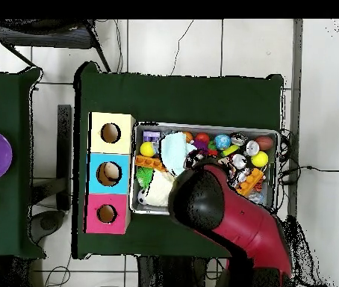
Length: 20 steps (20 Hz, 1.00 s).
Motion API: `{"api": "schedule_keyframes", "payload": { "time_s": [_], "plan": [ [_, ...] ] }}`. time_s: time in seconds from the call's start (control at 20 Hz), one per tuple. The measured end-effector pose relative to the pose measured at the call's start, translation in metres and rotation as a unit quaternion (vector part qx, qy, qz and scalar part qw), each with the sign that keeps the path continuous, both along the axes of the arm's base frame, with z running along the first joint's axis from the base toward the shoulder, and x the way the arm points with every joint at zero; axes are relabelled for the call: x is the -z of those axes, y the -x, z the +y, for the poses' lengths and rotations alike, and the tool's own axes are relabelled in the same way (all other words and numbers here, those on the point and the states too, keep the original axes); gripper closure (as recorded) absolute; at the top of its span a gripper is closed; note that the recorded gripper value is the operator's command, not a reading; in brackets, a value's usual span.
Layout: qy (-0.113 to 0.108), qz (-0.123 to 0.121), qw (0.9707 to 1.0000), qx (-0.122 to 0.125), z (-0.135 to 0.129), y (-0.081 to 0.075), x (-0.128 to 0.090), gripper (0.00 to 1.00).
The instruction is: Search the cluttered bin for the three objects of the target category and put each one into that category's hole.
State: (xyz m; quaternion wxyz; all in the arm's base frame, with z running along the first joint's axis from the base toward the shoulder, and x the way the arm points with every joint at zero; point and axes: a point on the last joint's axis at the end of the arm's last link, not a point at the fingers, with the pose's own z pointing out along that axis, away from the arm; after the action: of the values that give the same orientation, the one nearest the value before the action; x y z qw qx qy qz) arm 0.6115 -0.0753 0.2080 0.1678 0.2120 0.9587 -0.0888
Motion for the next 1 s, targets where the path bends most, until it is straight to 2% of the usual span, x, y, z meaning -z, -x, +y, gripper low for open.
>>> {"api": "schedule_keyframes", "payload": {
  "time_s": [0.2, 0.55, 0.75, 0.8, 1.0],
  "plan": [
    [-0.003, -0.002, 0.9999, 0.014, -0.018, 0.000, 0.000, 0.00],
    [-0.029, 0.000, 0.9979, 0.058, -0.075, 0.000, 0.018, 0.00],
    [-0.047, 0.011, 0.9952, 0.085, -0.107, 0.006, 0.047, 0.00],
    [-0.054, 0.015, 0.9939, 0.095, -0.118, 0.009, 0.061, 0.00],
    [-0.062, 0.016, 0.9922, 0.107, -0.132, 0.013, 0.087, 0.00]
  ]
}}
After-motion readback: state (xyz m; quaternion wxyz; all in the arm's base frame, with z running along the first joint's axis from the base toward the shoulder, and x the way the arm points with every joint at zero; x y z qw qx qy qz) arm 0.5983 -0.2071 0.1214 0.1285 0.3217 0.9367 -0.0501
